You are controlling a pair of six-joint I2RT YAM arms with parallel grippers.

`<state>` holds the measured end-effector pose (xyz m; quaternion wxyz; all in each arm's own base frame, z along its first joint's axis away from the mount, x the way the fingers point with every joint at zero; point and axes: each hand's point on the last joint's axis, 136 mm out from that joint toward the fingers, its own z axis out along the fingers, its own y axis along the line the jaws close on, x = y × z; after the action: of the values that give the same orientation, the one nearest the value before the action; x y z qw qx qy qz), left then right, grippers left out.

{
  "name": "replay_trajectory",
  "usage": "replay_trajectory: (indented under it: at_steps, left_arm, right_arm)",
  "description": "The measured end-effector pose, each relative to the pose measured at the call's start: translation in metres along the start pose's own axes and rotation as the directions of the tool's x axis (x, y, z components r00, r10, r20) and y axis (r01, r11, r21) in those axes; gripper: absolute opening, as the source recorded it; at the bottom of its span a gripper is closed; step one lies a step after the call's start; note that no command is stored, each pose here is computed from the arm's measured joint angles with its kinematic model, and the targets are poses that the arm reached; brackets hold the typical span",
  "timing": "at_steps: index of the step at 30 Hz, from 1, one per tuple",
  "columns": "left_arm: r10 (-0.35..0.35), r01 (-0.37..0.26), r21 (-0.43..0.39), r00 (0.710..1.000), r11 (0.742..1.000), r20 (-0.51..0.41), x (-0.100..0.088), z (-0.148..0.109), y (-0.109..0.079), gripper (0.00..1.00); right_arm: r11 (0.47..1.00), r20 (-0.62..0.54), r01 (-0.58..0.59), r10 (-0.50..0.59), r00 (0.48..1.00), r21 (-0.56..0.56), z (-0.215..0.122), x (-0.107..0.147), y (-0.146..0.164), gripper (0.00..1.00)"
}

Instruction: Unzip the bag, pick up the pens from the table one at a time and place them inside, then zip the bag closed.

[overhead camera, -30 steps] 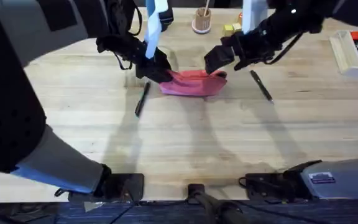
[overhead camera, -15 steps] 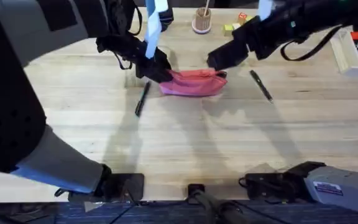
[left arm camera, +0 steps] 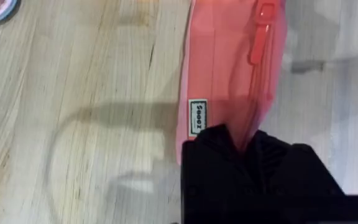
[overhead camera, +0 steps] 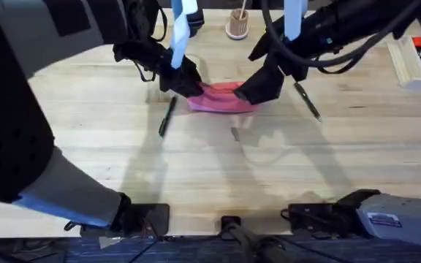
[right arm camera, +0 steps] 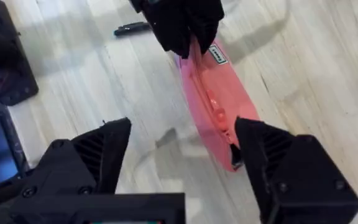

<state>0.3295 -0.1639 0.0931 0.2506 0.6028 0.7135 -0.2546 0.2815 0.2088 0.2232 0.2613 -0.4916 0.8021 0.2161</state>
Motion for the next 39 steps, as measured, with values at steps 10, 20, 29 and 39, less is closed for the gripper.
replay_trajectory:
  at_steps: [10, 20, 29, 39]
  left_arm:
    - [0.000, 0.000, 0.000, 1.000, 1.000, 0.000, 0.000, 0.000, 0.000, 0.042]
    - [0.000, 0.000, 0.000, 1.000, 1.000, 0.000, 0.000, 0.000, 0.000, 0.042]
    - [-0.001, 0.001, 0.000, 1.000, 1.000, 0.000, 0.000, 0.000, 0.000, 0.042]
    - [0.000, 0.000, 0.000, 1.000, 1.000, 0.000, 0.000, 0.000, 0.000, 0.042]
  right_arm:
    - [0.995, -0.033, 0.050, -0.047, 0.998, 0.086, -0.001, 0.003, -0.016, 0.997]
    - [0.988, -0.123, 0.058, -0.040, 0.992, 0.144, -0.003, 0.021, -0.025, 0.997]
    - [0.992, -0.168, 0.043, -0.023, 0.985, 0.118, 0.010, 0.031, -0.028, 0.997]
    - [0.997, -0.239, 0.005, 0.012, 0.971, 0.071, 0.038, 0.047, -0.036, 0.997]
